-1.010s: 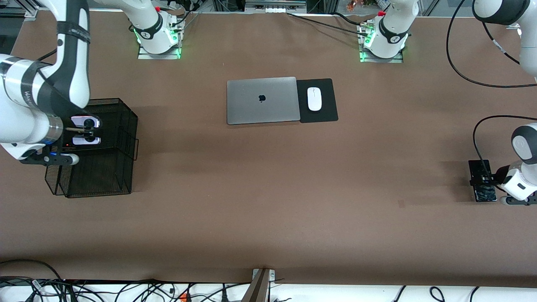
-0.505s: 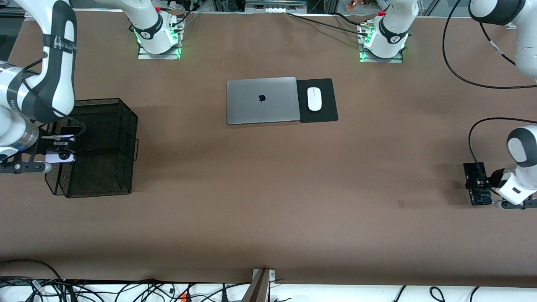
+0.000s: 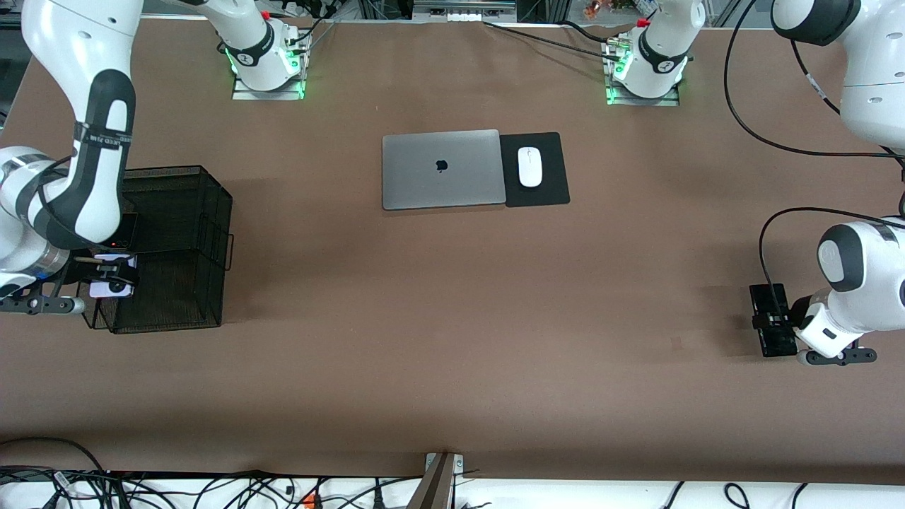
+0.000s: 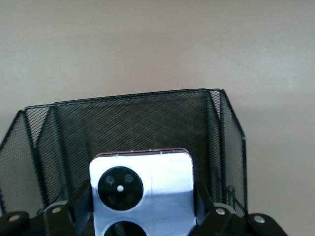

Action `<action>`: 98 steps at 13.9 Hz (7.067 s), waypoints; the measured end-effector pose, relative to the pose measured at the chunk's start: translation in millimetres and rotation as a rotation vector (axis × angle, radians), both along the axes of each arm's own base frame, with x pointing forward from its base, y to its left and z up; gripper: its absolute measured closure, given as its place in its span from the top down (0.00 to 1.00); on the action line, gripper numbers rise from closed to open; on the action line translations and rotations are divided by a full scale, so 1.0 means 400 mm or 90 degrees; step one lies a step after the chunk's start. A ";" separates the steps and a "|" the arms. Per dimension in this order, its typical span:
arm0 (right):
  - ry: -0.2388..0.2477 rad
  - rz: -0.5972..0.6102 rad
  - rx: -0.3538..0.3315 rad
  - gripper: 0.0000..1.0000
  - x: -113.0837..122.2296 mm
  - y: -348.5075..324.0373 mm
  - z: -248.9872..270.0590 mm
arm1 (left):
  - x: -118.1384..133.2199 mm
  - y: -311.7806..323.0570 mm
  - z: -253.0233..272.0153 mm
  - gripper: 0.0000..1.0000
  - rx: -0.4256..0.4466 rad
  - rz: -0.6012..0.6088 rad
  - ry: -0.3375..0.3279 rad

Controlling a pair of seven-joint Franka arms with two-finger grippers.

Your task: Place phones with both arms

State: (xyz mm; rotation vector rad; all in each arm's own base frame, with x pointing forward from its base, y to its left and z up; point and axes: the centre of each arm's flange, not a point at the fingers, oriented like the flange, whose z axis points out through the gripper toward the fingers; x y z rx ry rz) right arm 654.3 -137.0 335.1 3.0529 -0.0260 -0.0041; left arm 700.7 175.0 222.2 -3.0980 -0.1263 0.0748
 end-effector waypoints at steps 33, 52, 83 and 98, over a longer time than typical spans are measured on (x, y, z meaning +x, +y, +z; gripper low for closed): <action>0.007 0.017 0.045 1.00 0.065 -0.063 -0.114 | -0.133 -1.406 0.025 0.80 0.012 0.233 -0.008; 0.163 -0.029 0.237 0.99 0.090 0.116 0.185 | -0.263 -1.754 -0.052 0.80 -0.120 0.043 -0.100; -0.066 -0.064 0.112 1.00 -0.078 1.419 -0.016 | 0.066 -0.831 0.261 1.00 0.008 -0.226 0.131; -0.095 0.189 0.110 1.00 -0.157 1.536 -0.421 | -0.124 -0.622 0.891 1.00 0.024 -0.150 0.012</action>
